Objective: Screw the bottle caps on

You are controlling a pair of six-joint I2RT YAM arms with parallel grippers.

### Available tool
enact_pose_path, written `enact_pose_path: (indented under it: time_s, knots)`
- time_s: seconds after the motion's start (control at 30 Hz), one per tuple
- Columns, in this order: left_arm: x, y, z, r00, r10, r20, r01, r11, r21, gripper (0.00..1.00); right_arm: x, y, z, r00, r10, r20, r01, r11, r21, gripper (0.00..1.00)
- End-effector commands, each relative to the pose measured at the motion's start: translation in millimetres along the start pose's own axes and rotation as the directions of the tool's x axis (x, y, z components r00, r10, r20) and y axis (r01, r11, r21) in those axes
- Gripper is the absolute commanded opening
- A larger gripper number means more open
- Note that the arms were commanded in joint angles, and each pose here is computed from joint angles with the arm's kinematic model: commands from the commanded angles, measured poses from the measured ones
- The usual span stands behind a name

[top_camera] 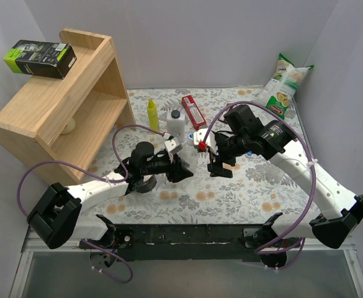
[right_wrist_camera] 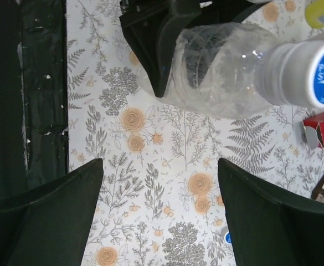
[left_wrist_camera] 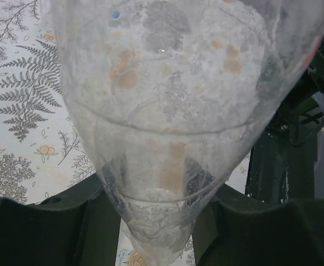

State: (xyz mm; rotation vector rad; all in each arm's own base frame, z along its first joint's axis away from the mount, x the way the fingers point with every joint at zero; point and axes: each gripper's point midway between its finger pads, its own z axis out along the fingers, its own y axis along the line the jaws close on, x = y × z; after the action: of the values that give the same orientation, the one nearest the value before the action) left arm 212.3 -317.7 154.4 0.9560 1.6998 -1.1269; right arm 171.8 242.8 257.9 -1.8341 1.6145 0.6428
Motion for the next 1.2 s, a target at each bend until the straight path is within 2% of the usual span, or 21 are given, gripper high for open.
enact_pose_path:
  time_s: [0.0,0.17,0.3,0.4,0.67,0.93,1.17]
  knots:
    - [-3,-1,0,0.996,0.092,-0.005,-0.092,0.995,0.026,0.00,-14,-17,-26,1.000,-0.001,0.030,-0.003,0.992,0.123,0.90]
    - [8,-11,-3,0.991,0.130,-0.046,-0.125,0.988,0.096,0.00,-51,-37,-33,0.992,-0.040,0.123,0.021,0.988,0.154,0.90]
    - [9,-12,-3,0.989,0.138,-0.049,-0.132,0.985,0.107,0.00,-68,-35,-25,0.978,-0.058,0.199,0.039,0.995,0.097,0.91]
    - [7,-12,-2,0.988,0.148,-0.049,-0.142,0.984,0.112,0.00,-70,-32,-16,0.976,-0.054,0.212,0.044,0.998,0.053,0.92]
    - [3,-9,-2,0.988,0.148,-0.034,-0.145,0.986,0.087,0.00,-67,-18,0,0.978,-0.028,0.206,0.036,0.999,-0.035,0.92]
    - [-2,-5,-1,0.998,0.065,-0.009,-0.065,0.997,0.040,0.00,-59,-8,-6,0.982,-0.046,0.183,0.054,0.998,-0.038,0.91]
    - [-3,-3,-3,0.998,0.064,0.008,-0.064,0.998,0.025,0.00,-41,2,-5,0.990,-0.019,0.139,0.025,0.999,-0.042,0.91]
